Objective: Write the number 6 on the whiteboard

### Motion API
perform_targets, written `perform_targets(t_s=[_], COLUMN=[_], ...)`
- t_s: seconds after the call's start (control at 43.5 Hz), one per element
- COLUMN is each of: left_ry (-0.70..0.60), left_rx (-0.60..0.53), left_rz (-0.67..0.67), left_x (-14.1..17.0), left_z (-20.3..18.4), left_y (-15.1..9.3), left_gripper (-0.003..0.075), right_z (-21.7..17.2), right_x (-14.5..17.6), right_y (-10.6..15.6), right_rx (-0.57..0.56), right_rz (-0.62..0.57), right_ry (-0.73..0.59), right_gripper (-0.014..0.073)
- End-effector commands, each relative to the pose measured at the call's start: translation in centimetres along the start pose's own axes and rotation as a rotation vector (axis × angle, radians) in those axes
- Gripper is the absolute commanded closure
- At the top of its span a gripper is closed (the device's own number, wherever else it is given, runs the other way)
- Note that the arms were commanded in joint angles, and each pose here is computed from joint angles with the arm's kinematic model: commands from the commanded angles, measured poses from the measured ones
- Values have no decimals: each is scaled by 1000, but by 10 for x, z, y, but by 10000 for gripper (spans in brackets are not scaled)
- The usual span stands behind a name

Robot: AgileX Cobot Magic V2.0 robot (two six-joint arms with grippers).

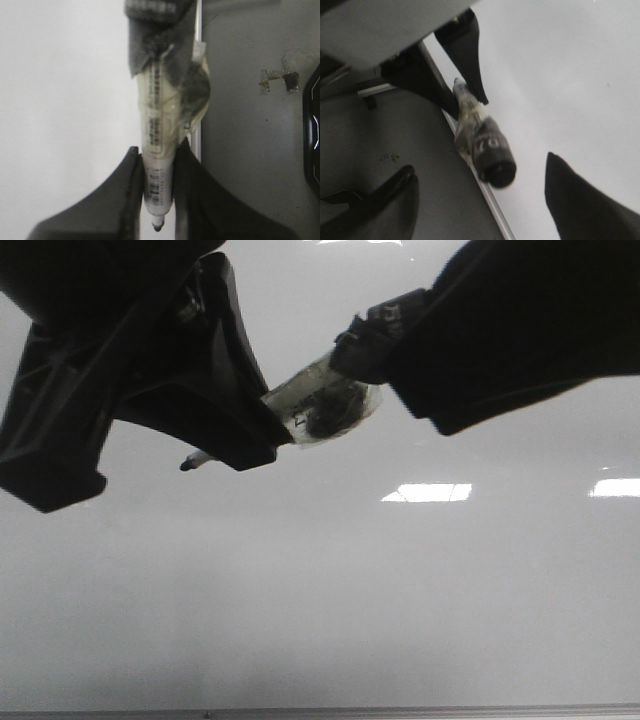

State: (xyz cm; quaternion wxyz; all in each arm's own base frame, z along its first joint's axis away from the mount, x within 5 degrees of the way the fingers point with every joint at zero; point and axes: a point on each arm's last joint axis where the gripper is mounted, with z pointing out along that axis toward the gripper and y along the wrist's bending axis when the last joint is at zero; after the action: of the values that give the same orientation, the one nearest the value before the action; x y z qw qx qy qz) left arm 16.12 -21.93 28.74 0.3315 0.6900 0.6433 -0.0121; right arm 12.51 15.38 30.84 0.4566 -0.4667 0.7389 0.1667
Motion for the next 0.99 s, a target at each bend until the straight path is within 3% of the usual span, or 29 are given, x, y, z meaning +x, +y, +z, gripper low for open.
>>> perform_targets(t_s=[0.0,0.207,0.483,0.575,0.644,0.759,0.874,0.966], left_ry=[-111,-122,-143,-156,-166,-179,-185,-186], left_rx=[-79,-86,-101,-107,-114,-123,-127,-128], left_rz=[12,12,12,6,6,4,4,4], left_x=[-14,-15,-17,-18,-19,-21,-21,-21], left_z=[-17,-18,-18,-18,-18,-19,-19,-19], left_y=[8,9,10,11,11,12,13,13], left_gripper=[741,741,741,740,734,620,372,244], right_z=[4,18,19,20,20,20,17,9], right_x=[-25,-35,-32,-31,-30,-30,-27,-24], right_y=[-6,-9,-8,-8,-8,-8,-10,-14], right_rx=[41,38,20,15,14,19,29,53], right_rz=[-28,-35,-36,-40,-51,-75,-110,-121], right_ry=[-124,-108,-57,-40,-37,-34,-2,11], right_gripper=[47,86,557,671,656,657,657,657])
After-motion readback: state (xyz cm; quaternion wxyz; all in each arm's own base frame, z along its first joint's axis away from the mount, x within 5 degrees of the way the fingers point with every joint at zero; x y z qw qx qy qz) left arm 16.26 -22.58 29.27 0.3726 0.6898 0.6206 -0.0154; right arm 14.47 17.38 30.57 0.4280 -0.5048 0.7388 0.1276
